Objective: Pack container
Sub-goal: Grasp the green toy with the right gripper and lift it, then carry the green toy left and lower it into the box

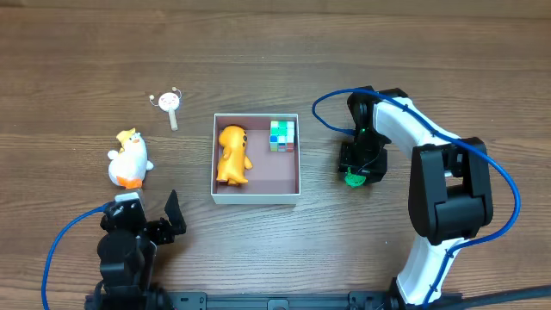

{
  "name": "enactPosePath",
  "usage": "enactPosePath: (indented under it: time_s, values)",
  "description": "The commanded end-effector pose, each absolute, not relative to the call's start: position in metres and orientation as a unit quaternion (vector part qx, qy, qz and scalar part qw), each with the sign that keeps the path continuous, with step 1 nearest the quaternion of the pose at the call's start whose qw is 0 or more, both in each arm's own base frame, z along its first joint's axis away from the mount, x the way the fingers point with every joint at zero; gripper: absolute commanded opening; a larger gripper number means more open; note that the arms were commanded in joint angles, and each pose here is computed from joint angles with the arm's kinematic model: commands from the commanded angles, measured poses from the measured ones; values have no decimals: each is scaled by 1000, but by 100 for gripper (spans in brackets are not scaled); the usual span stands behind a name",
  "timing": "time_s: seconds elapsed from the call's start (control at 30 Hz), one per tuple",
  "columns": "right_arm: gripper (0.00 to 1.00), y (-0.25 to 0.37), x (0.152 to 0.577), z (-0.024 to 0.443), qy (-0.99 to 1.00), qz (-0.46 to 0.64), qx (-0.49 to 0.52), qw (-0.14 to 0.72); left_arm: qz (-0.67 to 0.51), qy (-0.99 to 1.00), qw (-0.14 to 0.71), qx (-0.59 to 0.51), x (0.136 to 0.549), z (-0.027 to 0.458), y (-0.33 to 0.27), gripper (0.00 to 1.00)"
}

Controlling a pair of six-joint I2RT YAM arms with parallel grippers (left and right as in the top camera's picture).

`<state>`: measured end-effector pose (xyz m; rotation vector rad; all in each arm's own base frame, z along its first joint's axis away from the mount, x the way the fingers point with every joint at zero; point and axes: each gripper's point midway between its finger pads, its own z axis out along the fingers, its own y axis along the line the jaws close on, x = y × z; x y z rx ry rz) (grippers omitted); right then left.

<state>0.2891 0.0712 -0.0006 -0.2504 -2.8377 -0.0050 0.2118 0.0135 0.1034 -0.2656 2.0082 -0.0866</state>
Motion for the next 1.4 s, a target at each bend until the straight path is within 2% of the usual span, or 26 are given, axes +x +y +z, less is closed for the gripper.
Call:
enactPosePath:
  time_s: [0.0, 0.13, 0.23, 0.3, 0.47, 0.53, 0.6, 0.73, 0.87, 1.13, 1.37]
  values:
    - [51, 69, 294, 3, -988, 4, -86, 127, -24, 841, 530, -109, 212, 103, 17, 100]
    - [49, 71, 302, 7, -990, 1, -86, 115, -24, 841, 530, -109, 212, 103, 17, 100]
    - [49, 75, 325, 29, -993, -6, -85, 87, -24, 841, 530, -109, 212, 103, 17, 100]
    - [49, 76, 345, 55, -995, -6, -84, 60, -24, 841, 530, -109, 212, 103, 17, 100]
    - [51, 92, 394, 159, -996, -28, -68, -41, -24, 841, 530, -109, 212, 103, 17, 100]
    - [51, 119, 400, 193, -995, -45, -36, -81, -24, 841, 530, -109, 212, 103, 17, 100]
    - [51, 165, 397, 206, -992, -79, 9, -102, -24, 841, 530, -109, 212, 103, 17, 100]
    - [52, 242, 386, 213, -979, -115, 94, -142, -24, 841, 530, -109, 212, 103, 17, 100]
    - [54, 281, 379, 203, -970, -118, 144, -153, -24, 841, 530, -109, 212, 103, 17, 100]
    - [54, 292, 376, 116, -983, -74, 155, -60, -24, 841, 530, -109, 212, 103, 17, 100]
    - [56, 303, 373, 102, -982, -96, 157, -39, -24, 841, 530, -109, 212, 103, 17, 100]
